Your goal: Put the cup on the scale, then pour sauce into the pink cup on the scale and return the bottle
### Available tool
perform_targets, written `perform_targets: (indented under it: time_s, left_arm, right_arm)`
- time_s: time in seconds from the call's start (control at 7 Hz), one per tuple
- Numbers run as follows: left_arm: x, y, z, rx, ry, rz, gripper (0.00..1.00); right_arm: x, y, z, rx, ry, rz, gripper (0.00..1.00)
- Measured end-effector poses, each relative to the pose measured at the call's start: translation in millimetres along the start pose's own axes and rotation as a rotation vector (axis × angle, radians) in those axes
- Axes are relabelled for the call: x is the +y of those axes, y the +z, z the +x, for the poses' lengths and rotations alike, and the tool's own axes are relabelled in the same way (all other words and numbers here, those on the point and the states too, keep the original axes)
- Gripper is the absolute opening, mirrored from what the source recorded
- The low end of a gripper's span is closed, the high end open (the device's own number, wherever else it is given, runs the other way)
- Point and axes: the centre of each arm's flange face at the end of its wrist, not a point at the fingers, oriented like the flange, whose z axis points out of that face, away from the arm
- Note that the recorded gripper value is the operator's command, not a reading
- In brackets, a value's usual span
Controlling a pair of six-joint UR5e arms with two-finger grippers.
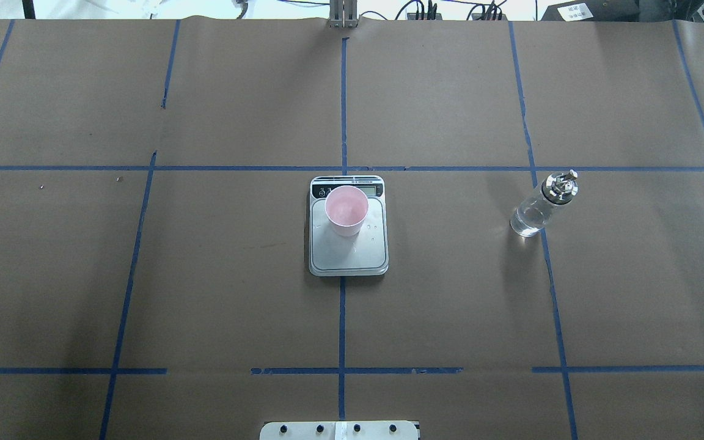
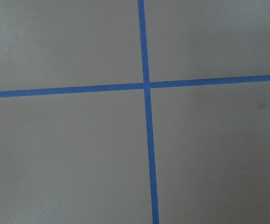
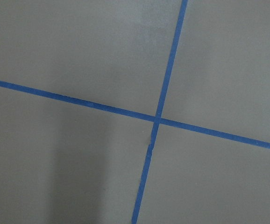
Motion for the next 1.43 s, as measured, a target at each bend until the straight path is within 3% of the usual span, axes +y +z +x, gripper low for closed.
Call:
perform_targets:
  time_s: [0.43,1.0,1.43]
  left_arm:
    - [-4,8,-6,-0.004,-0.023,-0.041,1.0]
    - [-14,17,-25,-0.099,0.042,0.032,1.0]
    - [-14,25,-28,-0.058,0.033,0.021,1.0]
  right_arm:
    - [-13,-8,-8,0.005,0.012,-0.02,1.0]
    - [-17,-8,-25,0.021,-0.023,-0.027,1.0]
    - [1,8,-18,0.017,-0.006,-0.059,1.0]
